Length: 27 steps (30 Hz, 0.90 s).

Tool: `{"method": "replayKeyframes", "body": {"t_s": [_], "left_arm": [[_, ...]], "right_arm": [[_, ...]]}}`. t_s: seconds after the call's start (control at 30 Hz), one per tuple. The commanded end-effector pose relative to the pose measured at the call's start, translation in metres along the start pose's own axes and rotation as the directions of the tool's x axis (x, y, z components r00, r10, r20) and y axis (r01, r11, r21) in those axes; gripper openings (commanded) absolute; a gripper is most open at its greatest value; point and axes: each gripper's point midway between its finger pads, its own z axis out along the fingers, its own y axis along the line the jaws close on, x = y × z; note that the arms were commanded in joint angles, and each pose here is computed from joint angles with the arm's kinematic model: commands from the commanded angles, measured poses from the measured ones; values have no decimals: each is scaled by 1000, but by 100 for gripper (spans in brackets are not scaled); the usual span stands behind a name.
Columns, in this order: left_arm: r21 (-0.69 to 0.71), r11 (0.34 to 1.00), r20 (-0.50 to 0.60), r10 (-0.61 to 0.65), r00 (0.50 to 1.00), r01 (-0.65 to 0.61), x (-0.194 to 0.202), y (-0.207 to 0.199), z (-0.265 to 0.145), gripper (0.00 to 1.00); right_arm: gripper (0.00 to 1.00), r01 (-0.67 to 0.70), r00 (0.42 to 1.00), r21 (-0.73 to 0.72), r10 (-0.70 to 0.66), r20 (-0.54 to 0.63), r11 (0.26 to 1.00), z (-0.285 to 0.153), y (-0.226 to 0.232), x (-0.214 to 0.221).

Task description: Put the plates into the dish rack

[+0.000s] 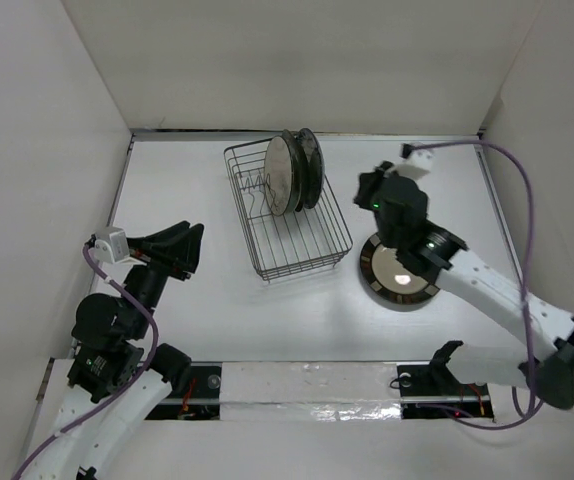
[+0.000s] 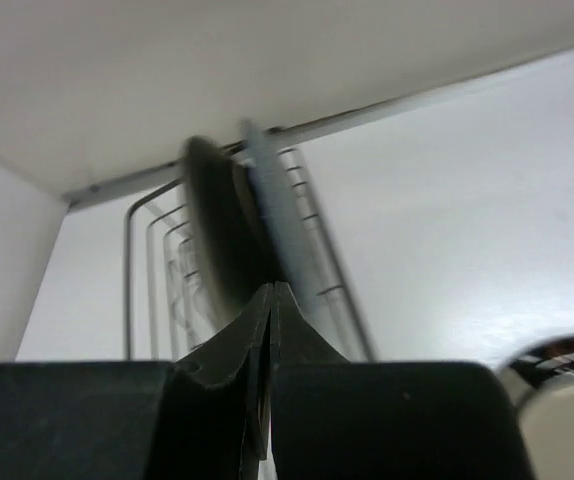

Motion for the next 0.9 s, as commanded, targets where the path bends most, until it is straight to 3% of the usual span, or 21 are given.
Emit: {"method": "replayKeyframes", "body": {"t_s": [0.0,0.03,0.1,0.13,0.23,0.27,0.3,0.4,0.5,0.87], "left_arm": [[57,998,47,-19,999,17,-12,-11,-3,37],[59,998,50,-23,998,20,-13,-12,-3,37],[66,998,51,-25,998,22,-13,-13,-4,37],[68,997,55,-26,998,22,-14,-14,-5,37],[74,997,60,-31,998,26,-16,-15,-5,37],[75,997,61,-32,998,28,-16,-15,-5,37],[80,996,62,-33,998,28,-17,-17,-6,37],[78,997,64,-33,997,28,-18,-16,-6,37],[79,997,76,-32,997,26,-21,-16,-9,37],[75,997,99,-41,994,34,-28,-16,-13,37]], "right_arm": [[0,-143,990,120,144,-3,982,-17,-72,17],[0,-190,980,191,197,-18,963,-32,-115,36],[1,-206,971,292,232,-57,934,-41,-158,68],[5,-277,953,324,301,-26,904,-62,-186,71],[41,-326,929,417,370,-28,848,-80,-224,96],[58,-330,924,477,381,-11,814,-85,-247,107],[63,-336,918,513,397,-9,790,-88,-258,115],[68,-334,896,594,442,-41,731,-97,-284,140],[72,-335,895,665,447,2,667,-108,-312,151],[76,-323,842,707,532,-89,629,-107,-319,185]]}}
